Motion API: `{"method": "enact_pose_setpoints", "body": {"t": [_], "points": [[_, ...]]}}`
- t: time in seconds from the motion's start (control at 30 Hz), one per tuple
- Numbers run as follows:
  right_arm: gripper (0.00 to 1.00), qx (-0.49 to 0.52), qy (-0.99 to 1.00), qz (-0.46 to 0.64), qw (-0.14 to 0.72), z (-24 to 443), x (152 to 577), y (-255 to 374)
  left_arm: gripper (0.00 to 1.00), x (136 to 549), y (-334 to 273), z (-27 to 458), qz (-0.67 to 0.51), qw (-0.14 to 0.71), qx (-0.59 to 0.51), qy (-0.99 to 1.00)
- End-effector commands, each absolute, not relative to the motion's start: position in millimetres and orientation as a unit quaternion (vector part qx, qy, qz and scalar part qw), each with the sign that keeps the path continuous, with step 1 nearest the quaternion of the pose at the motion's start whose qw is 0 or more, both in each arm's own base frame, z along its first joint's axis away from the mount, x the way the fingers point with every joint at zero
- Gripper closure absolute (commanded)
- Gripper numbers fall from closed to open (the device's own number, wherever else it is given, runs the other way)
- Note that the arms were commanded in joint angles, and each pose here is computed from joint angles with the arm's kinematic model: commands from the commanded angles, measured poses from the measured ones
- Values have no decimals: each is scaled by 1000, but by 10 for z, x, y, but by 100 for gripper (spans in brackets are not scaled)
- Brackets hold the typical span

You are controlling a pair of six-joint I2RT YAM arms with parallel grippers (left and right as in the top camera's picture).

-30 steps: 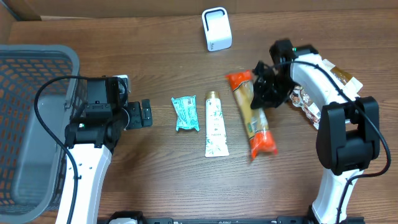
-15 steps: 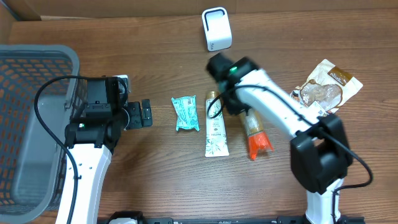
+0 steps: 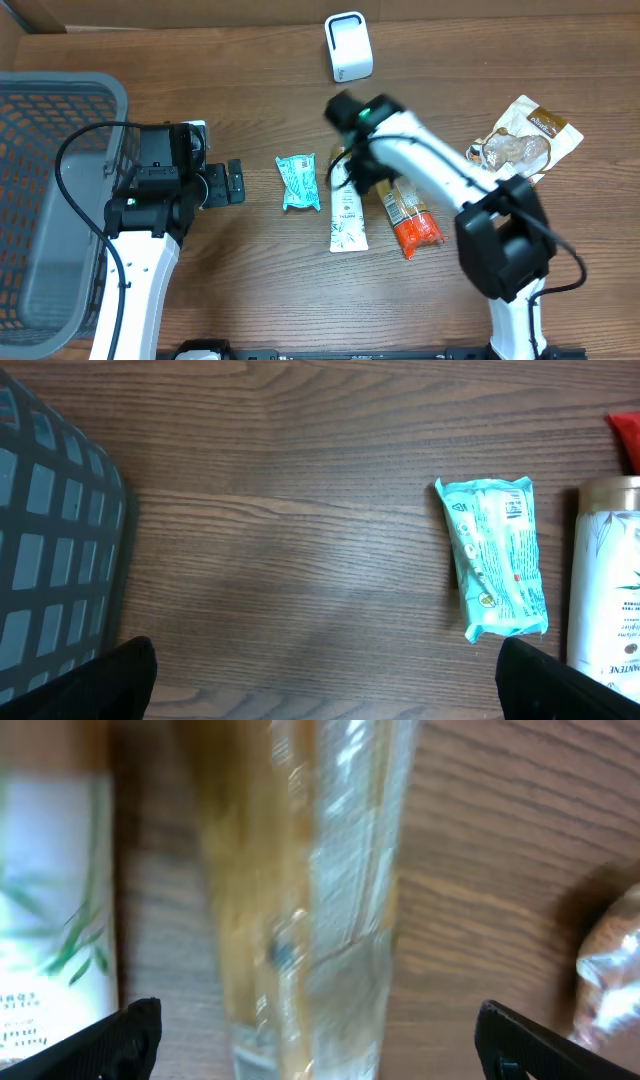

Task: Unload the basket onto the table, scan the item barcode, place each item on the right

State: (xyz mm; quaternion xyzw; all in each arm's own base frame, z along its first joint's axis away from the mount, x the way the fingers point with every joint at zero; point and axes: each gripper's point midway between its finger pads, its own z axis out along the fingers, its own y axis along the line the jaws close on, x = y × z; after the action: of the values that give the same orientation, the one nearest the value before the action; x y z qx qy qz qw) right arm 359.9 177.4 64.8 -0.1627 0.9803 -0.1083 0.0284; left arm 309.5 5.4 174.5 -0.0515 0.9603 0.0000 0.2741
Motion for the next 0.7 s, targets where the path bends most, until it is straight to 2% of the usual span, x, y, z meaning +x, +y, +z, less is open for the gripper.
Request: {"method": "enact_pose_setpoints", "body": {"t": [0.0,0.13,0.3,0.43,0.67], "points": [[0,-192,980,56,-9,688,3665,1811,0,3093,79,1717,6,271,-47,962],[0,-199,961,192,-22,695,3681,1767,0,3093,79,1717,6,271,-47,962],[0,-175,959,222,-31,458,3663,1560,0,3093,79,1718,6,271,-47,962],[0,-187,944,271,-33,374,3561,1676,0,3093,79,1717,6,271,-47,962],[0,-202,940,274,-31,143,3442,1783,0,3093,79,1717,6,271,-47,962]]}}
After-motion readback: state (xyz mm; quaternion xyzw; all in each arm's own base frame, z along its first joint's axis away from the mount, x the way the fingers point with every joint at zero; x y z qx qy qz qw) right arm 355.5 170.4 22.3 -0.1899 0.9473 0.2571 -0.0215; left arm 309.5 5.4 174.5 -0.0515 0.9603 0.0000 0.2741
